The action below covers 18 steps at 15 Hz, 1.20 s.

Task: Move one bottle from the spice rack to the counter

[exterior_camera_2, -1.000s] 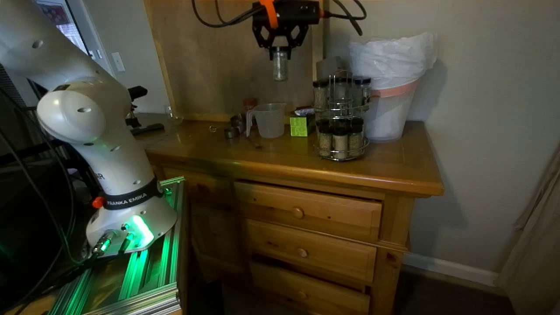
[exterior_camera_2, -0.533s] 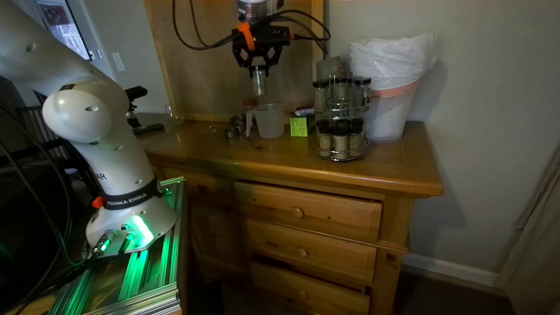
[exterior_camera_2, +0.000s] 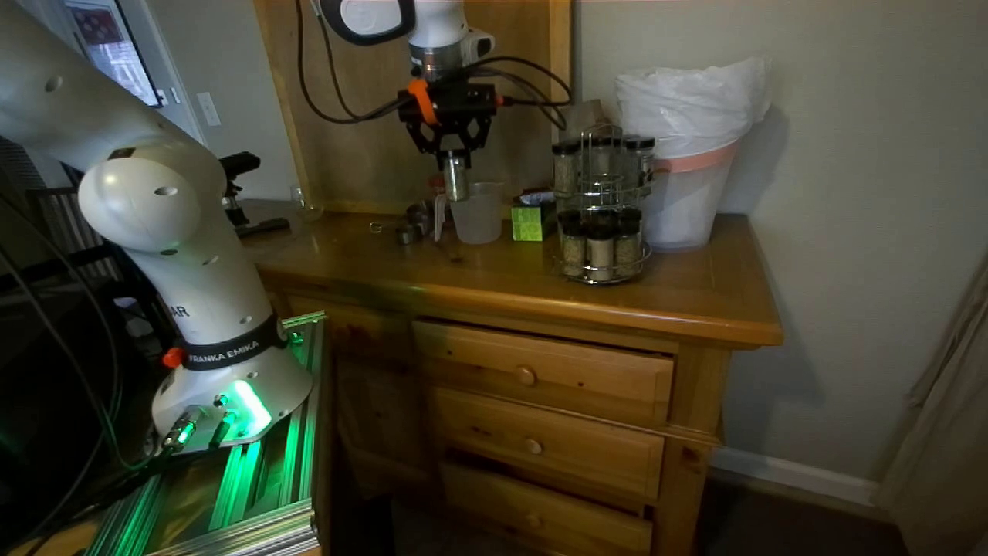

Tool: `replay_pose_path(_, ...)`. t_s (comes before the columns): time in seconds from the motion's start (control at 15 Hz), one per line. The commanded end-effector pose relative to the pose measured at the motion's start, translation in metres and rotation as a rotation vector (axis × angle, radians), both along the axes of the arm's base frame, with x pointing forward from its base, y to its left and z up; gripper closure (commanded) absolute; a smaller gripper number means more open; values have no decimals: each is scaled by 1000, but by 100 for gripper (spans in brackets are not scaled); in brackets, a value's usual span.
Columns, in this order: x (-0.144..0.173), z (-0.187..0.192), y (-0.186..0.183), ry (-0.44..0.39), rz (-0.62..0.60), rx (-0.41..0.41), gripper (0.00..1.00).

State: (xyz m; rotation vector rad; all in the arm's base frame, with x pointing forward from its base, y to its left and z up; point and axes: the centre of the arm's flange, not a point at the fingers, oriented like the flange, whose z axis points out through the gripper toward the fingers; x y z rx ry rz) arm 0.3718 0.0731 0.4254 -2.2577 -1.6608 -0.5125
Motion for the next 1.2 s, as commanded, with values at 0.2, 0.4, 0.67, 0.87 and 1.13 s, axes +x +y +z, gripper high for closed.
replay_pose_path(0.2,9,-47,-12,-86,-192,-101,76)
replay_pose_path(0.4,13,-78,-13,-67,-263,-153,76)
replay_pose_path(0.67,29,-106,-3,-50,-352,-165,76)
replay_pose_path(0.87,47,-107,-9,-66,-451,-138,76)
replay_pose_path(1.13,40,-105,-15,-55,-437,-132,51)
